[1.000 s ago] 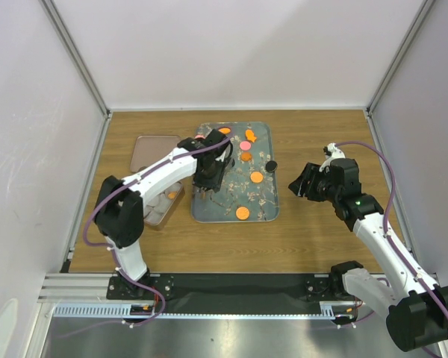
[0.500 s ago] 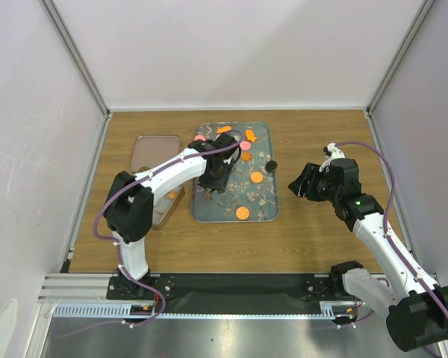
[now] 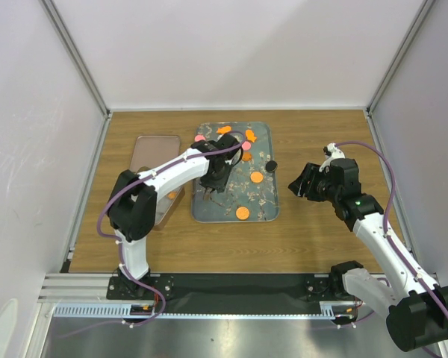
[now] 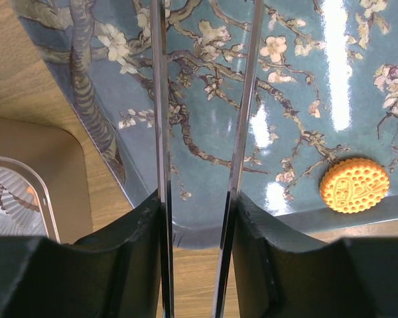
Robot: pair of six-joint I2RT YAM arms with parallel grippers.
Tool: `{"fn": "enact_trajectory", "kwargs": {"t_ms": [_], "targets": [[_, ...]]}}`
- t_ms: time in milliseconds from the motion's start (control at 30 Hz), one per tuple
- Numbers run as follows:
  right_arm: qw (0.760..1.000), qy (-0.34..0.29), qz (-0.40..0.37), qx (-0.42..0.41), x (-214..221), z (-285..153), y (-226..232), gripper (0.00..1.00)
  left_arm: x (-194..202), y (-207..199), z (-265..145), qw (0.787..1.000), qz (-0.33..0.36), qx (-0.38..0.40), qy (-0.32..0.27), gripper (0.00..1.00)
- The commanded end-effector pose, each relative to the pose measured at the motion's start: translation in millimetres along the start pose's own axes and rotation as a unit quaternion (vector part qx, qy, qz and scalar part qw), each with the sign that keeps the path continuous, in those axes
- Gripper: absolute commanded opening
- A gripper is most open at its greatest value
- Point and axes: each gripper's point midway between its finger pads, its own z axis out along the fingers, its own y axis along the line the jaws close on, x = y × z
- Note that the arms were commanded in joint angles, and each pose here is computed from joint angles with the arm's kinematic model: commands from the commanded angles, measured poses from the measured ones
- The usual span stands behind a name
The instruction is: Pack the cookies
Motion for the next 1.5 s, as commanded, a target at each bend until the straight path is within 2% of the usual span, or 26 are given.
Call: {"fn": "enact_trajectory", "kwargs": {"t_ms": [0, 200, 433, 833, 1033, 1167, 1400, 1467], "targets": [[1.0, -0.021, -0.006, -0.006, -10, -2, 5, 0.56, -18, -5, -7, 1.0, 0.009, 0.008, -0.028, 0.43], [1.0, -0.02, -0.006, -0.004, -9, -2, 4, 0.56, -23, -8, -17, 0.999, 0.011, 0.02, -0.036, 0.38], [1.0, -0.021, -0.007, -0.007, -10, -3, 5, 0.56, -31, 0, -56, 0.996, 0.001, 0.036, -0.087, 0.37], [1.0, -0.021, -0.007, -0.011, -10, -3, 7, 0.56, -9, 21, -99, 0.991, -0.024, 0.04, -0.122, 0.36], [1.0, -0.017, -0.007, -0.016, -8, -2, 9, 0.57, 26, 56, -123, 0.989, -0.072, 0.024, -0.128, 0.37], [1.0, -0.011, -0.006, -0.02, -6, -1, 10, 0.57, 65, 85, -126, 0.987, -0.113, 0.007, -0.113, 0.37], [1.0, -0.002, -0.008, -0.029, -1, 1, 14, 0.56, 123, 137, -130, 0.972, -0.21, -0.041, -0.1, 0.4], [0.999, -0.001, -0.009, -0.031, -1, 2, 15, 0.56, 131, 139, -129, 0.968, -0.227, -0.032, -0.106, 0.41]]}}
